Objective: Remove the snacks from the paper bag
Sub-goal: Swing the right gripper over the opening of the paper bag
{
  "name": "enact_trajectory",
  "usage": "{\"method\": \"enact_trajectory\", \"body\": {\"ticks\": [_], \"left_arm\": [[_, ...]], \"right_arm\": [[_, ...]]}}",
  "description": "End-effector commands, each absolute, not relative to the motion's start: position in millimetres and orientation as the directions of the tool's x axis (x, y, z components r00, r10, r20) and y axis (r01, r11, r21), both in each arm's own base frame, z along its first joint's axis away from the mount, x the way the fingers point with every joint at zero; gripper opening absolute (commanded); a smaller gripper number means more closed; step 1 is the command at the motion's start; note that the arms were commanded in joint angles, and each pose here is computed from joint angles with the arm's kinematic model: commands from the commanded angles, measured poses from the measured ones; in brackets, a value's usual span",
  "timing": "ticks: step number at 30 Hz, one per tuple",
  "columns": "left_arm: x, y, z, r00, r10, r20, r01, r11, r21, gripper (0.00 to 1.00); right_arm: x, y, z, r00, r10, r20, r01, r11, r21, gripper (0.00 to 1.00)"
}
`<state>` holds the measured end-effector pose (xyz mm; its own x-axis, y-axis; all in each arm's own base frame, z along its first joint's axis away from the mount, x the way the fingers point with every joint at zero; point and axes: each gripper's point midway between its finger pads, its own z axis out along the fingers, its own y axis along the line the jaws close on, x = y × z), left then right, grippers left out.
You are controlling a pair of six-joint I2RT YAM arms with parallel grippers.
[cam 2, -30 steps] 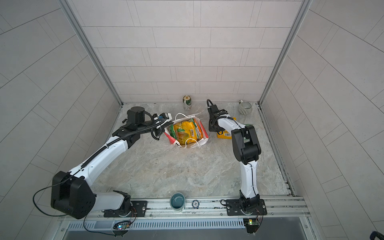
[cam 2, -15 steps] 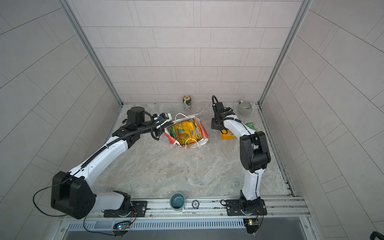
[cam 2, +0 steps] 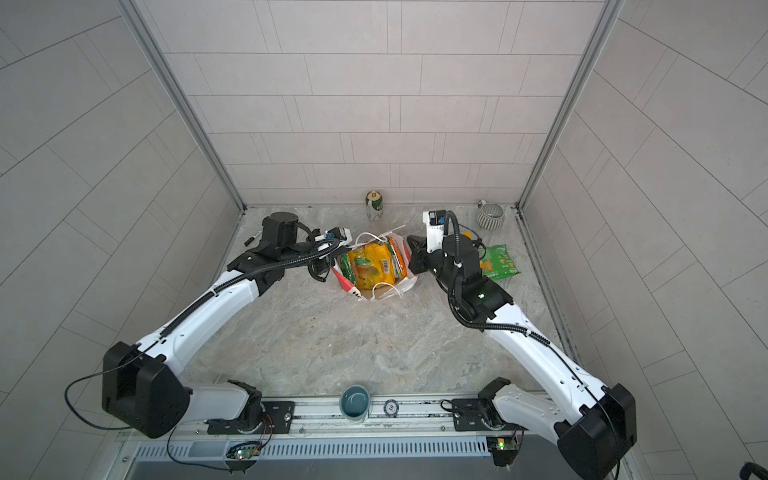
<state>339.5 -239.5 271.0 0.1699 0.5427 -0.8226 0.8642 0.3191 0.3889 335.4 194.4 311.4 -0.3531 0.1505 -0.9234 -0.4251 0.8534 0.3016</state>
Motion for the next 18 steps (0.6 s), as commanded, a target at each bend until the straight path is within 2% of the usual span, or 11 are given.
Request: {"method": "enact_trajectory", "body": {"ticks": [1,10,18], "left_arm": [[334,-244,291,0.200,0.519,-0.831,0.860,0.314,0.403,0.00],[340,-244,298,0.175,0.511,-0.842,0.842,0.365,0.397,0.00],[341,-247,303,0.157,0.495,-0.854,0.849,0.374,0.373,0.00]], "right_arm": [[333,220,306,-0.350,0.093,-0.932,-0.514,0.813,0.274,0.00],[313,272,256,-0.391,-0.080,-0.917,-0.602,0.776,0.189,0.00],[291,274,217,-0.358,-0.089,-0.929,-0.616,0.770,0.164,0.00]]}}
